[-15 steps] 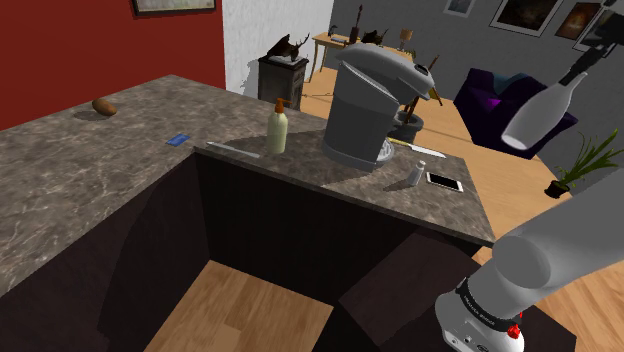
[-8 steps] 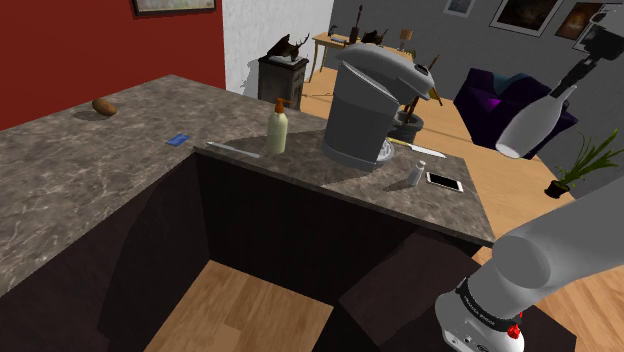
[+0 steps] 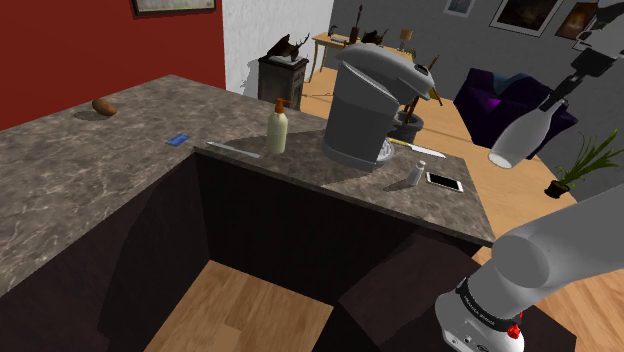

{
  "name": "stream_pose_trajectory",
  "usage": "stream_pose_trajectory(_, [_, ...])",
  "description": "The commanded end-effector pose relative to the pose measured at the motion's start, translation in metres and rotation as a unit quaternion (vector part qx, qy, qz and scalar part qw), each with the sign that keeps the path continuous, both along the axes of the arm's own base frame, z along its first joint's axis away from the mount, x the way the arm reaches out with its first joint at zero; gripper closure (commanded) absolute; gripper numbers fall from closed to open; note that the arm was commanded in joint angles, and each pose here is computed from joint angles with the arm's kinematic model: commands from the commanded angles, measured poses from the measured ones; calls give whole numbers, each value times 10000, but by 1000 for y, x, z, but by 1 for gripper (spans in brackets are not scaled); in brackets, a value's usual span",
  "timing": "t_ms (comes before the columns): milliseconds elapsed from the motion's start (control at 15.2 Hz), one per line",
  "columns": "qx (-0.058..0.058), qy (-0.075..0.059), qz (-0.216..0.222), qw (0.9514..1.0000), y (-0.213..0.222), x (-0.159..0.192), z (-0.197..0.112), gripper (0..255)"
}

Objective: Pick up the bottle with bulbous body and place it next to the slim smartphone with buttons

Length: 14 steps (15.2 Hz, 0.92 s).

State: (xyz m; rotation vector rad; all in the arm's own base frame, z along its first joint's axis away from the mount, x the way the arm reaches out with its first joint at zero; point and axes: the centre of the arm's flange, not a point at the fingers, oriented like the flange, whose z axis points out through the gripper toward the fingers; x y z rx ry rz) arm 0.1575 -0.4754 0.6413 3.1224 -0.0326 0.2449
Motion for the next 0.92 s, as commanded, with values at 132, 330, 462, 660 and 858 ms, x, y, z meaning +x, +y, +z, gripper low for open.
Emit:
stream_pose_trajectory(132, [-3, -2, 0, 10000, -1, 0, -21, 255])
stream_pose_trajectory(330, [-3, -2, 0, 10000, -1, 0, -37, 255])
stream_pose_trajectory(462, [-3, -2, 0, 10000, -1, 0, -48, 255])
stream_pose_trajectory(660, [-3, -2, 0, 10000, -1, 0, -63, 255])
stream_pose_trajectory(858, [-3, -2, 0, 10000, -1, 0, -79, 255])
